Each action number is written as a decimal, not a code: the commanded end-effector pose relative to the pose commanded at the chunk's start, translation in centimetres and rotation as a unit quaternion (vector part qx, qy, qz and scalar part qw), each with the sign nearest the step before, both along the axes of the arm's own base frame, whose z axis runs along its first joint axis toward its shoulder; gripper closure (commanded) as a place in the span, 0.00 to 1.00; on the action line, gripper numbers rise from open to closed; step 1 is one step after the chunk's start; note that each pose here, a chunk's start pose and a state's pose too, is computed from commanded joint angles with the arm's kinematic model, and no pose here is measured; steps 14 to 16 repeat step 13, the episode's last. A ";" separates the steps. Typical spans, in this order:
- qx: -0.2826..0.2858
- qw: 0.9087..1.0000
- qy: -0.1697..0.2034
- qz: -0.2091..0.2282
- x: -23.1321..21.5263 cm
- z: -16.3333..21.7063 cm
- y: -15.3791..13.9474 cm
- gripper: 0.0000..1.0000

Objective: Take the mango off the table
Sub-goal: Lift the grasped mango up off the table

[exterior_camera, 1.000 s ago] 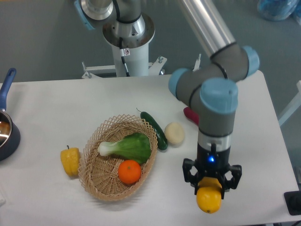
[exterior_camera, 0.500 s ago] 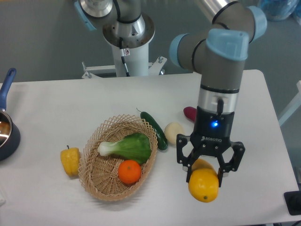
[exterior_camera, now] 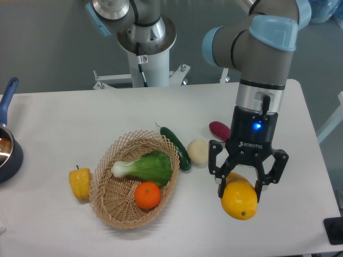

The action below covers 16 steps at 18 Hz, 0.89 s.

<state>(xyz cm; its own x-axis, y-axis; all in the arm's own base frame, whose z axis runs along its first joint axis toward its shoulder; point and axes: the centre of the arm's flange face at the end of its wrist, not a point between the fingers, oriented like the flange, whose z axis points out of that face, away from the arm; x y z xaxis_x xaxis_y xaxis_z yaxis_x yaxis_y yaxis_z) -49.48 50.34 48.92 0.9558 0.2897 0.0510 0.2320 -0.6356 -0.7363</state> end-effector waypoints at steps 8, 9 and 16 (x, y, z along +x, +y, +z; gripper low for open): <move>0.000 1.000 0.002 -0.002 0.1 0.0 0.1 0.60; 0.000 1.000 0.002 -0.002 0.1 0.1 0.1 0.60; -0.001 1.000 0.001 -0.001 -0.1 -0.1 -0.1 0.60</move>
